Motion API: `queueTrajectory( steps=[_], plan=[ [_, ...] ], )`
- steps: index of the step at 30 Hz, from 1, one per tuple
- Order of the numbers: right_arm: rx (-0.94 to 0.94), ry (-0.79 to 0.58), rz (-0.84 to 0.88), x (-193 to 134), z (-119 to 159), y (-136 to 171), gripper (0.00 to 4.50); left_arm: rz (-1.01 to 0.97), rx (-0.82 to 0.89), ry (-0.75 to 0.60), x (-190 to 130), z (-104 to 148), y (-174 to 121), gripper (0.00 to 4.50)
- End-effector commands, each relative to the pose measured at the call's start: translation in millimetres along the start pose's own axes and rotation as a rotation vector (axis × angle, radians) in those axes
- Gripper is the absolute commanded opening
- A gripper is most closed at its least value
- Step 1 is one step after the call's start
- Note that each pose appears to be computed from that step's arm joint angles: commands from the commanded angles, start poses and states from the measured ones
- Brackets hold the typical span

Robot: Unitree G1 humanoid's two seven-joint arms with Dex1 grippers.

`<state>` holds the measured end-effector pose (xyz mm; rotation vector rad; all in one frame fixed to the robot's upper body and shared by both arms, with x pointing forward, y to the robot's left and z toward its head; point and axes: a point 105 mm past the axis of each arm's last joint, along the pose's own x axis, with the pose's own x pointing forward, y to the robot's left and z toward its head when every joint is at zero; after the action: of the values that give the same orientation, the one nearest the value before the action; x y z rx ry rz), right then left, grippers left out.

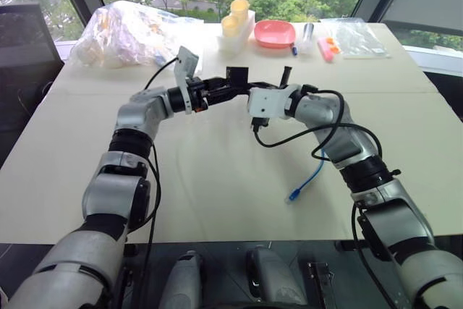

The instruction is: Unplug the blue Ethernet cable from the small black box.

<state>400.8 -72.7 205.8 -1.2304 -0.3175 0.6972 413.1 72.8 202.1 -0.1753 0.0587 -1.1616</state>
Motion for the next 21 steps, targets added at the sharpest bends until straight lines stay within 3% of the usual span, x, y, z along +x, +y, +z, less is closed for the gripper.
queueTrajectory(
  steps=[1, 3, 10, 13, 19, 21],
  plan=[
    [-0.043, -0.050, -0.054, -1.9, 18.4, -14.7, 0.16, -0.017, 0.064, -0.048, 3.0, 22.0, -4.5, 1.24],
    [-0.047, -0.052, -0.052, -1.7, 19.6, -13.9, 0.16, -0.017, 0.065, -0.049, 3.6, 22.3, -4.8, 0.47],
    [-0.030, -0.077, -0.005, -2.1, 29.8, -0.9, 0.16, 0.019, 0.073, -0.051, 4.9, 23.5, -1.7, 0.45],
    [0.002, -0.070, 0.026, -6.9, 27.6, 3.0, 1.26, 0.020, 0.072, -0.044, 2.3, 22.5, -0.2, 0.45],
    [0.062, -0.027, 0.063, -25.2, 8.2, -0.5, 4.25, -0.084, 0.058, 0.007, -7.7, 13.8, -9.7, 0.45],
    [0.166, -0.012, 0.036, -33.2, -1.2, -10.3, 4.43, -0.176, 0.026, 0.037, -15.0, 9.5, -19.4, 0.45]
  ],
)
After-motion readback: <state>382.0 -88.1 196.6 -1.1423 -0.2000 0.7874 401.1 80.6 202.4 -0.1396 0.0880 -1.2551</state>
